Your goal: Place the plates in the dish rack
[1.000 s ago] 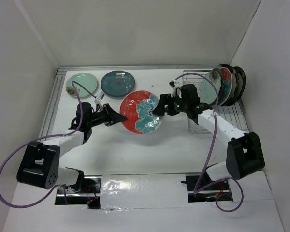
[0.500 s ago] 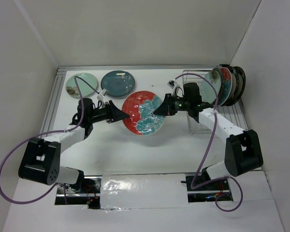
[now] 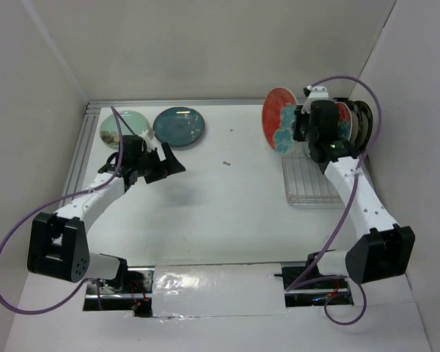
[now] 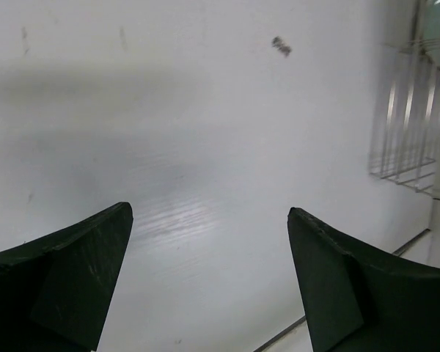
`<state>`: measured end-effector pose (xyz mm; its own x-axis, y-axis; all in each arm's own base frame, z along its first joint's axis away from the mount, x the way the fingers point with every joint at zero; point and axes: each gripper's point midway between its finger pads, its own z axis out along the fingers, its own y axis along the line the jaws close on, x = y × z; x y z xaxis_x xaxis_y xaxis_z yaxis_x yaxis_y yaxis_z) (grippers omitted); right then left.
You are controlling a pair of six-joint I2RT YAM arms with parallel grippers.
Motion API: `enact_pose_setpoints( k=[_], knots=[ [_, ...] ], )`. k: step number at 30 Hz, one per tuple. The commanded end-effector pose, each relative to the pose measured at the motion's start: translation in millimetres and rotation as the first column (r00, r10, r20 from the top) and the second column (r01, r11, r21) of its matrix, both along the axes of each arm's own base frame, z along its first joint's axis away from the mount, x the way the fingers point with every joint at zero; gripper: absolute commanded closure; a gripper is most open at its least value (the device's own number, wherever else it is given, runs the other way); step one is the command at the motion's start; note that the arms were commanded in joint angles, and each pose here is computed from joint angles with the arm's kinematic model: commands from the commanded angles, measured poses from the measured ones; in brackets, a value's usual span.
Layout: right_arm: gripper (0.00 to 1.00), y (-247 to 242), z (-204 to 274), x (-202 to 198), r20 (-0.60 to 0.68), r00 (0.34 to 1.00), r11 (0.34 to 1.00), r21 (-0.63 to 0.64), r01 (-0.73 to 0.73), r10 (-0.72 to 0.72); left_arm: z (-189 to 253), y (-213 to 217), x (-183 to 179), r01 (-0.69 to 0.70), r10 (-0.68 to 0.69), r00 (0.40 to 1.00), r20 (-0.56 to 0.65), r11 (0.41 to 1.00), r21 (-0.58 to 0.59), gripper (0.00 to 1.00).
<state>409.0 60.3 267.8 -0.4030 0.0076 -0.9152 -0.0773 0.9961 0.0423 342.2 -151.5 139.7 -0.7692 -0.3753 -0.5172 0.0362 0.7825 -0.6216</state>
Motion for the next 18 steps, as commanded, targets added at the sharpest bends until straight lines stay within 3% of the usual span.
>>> enact_pose_setpoints(
  k=[1,7,11,18],
  knots=[
    [1.0,-53.3,134.7,2.5,0.429,0.874,0.965,-0.015,0.261,-0.23,-5.8,17.9,-9.1,-0.003,0.007,0.999,-0.037,0.993,0.121,0.0],
    [1.0,-96.9,152.8,4.7,0.522,0.773,0.889,-0.061,0.454,-0.359,-15.2,19.0,-10.5,0.016,-0.007,0.998,-0.059,0.99,0.14,0.0],
    [1.0,-110.5,140.8,18.6,0.515,0.763,0.858,-0.096,0.504,-0.391,-20.2,15.4,-9.7,0.033,-0.023,0.996,-0.082,0.991,0.128,0.0],
    [1.0,-126.1,91.8,49.0,0.432,0.807,0.854,-0.141,0.502,-0.403,-24.2,21.6,-3.0,0.018,-0.007,0.996,-0.094,0.993,0.116,0.0]
  ],
)
